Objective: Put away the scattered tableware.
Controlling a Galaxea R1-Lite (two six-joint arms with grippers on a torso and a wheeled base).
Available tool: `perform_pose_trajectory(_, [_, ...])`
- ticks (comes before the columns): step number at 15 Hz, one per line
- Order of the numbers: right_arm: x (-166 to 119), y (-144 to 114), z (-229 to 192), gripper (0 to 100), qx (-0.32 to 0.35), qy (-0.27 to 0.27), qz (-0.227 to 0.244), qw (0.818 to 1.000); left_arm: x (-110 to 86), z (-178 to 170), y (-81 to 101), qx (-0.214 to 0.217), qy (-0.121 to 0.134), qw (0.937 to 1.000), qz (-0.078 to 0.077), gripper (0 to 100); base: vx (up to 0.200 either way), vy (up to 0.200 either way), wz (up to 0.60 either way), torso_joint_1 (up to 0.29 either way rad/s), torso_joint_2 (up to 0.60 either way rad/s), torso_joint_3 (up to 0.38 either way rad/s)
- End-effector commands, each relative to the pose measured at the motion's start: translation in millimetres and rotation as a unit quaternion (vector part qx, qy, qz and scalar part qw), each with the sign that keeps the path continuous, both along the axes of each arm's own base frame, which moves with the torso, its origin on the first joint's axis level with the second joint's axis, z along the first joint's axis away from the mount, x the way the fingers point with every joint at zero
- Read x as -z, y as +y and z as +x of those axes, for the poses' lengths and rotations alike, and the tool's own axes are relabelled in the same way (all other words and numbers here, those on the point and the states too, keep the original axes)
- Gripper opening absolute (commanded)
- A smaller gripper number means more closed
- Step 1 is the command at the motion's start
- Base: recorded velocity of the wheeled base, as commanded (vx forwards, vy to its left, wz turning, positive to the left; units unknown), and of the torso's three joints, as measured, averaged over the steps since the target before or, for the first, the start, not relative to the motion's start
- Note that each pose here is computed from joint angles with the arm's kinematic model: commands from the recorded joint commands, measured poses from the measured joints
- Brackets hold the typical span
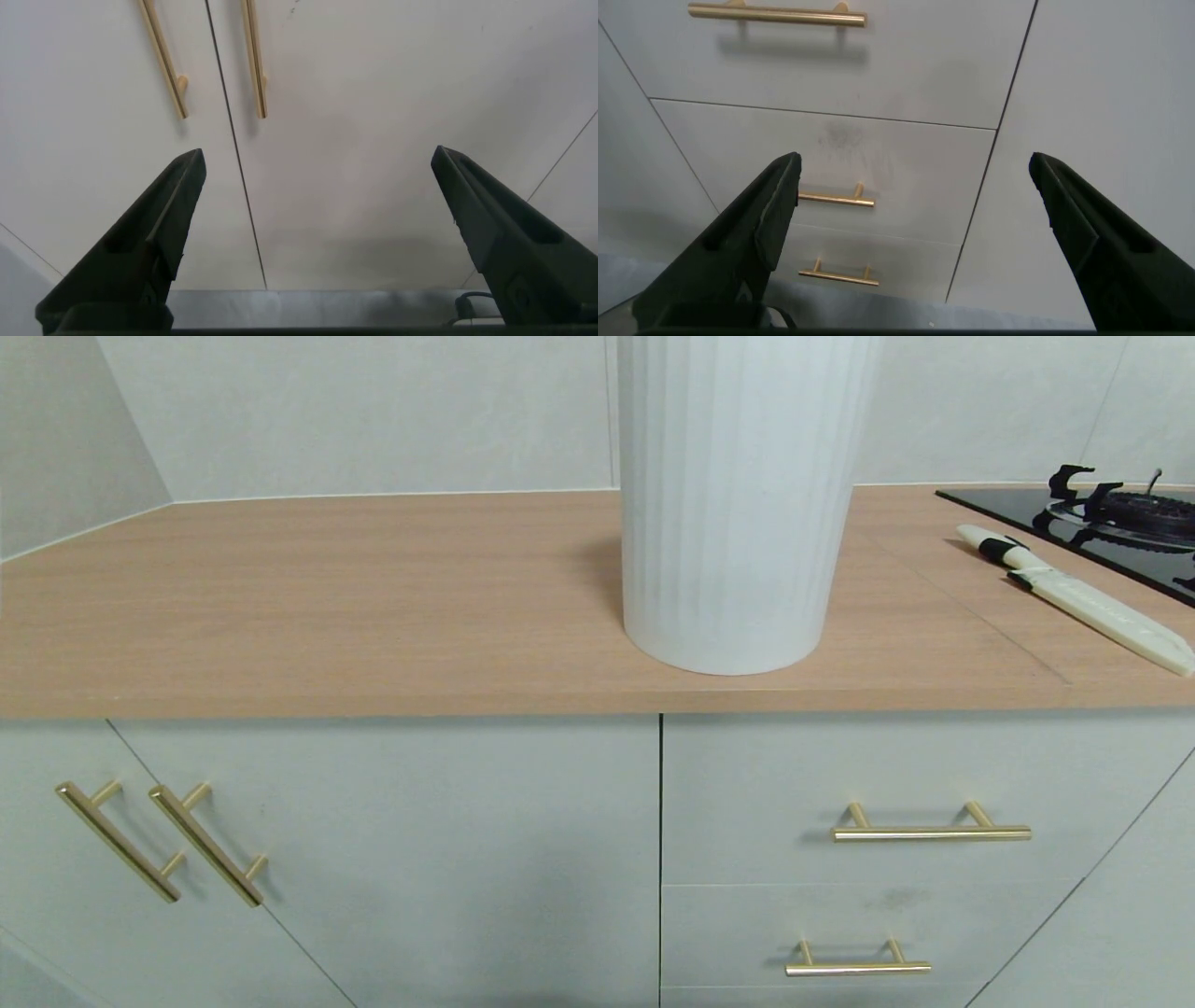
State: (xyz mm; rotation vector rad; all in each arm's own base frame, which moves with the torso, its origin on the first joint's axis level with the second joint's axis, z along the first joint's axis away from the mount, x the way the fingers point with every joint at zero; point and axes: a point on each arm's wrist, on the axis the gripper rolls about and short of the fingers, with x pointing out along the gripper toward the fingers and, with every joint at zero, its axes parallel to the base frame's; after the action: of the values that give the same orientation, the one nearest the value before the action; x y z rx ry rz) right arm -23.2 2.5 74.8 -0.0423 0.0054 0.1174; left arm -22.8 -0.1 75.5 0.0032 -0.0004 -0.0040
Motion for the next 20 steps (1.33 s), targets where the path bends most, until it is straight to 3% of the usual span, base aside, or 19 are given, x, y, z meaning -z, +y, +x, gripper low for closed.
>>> perform_pose_trajectory(1, [0.0,0.0,0.1,100,0.000,0.001,0.000,1.000,0.0,0.0,0.0,0.000,0.000,1.0000,0.000,100,0.000,0.000,0.00,0.000,0.00,0.000])
perform_pose_trajectory(6, [0.0,0.0,0.1,100,0.000,0.001,0.000,1.000,0.0,0.0,0.0,0.000,0.000,1.0000,0.000,100,0.000,0.000,0.00,0.002,-0.02,-0.005])
perform_pose_trajectory(10, [0.0,0.0,0.1,100,0.000,0.001,0.000,1.000,0.0,0.0,0.0,0.000,0.000,1.0000,0.000,100,0.000,0.000,0.00,0.071,-0.24,-0.250])
perform_pose_trajectory(20, [0.0,0.0,0.1,100,0.000,0.001,0.000,1.000,0.0,0.0,0.0,0.000,0.000,1.0000,0.000,100,0.000,0.000,0.00,0.181,-0.50,-0.287])
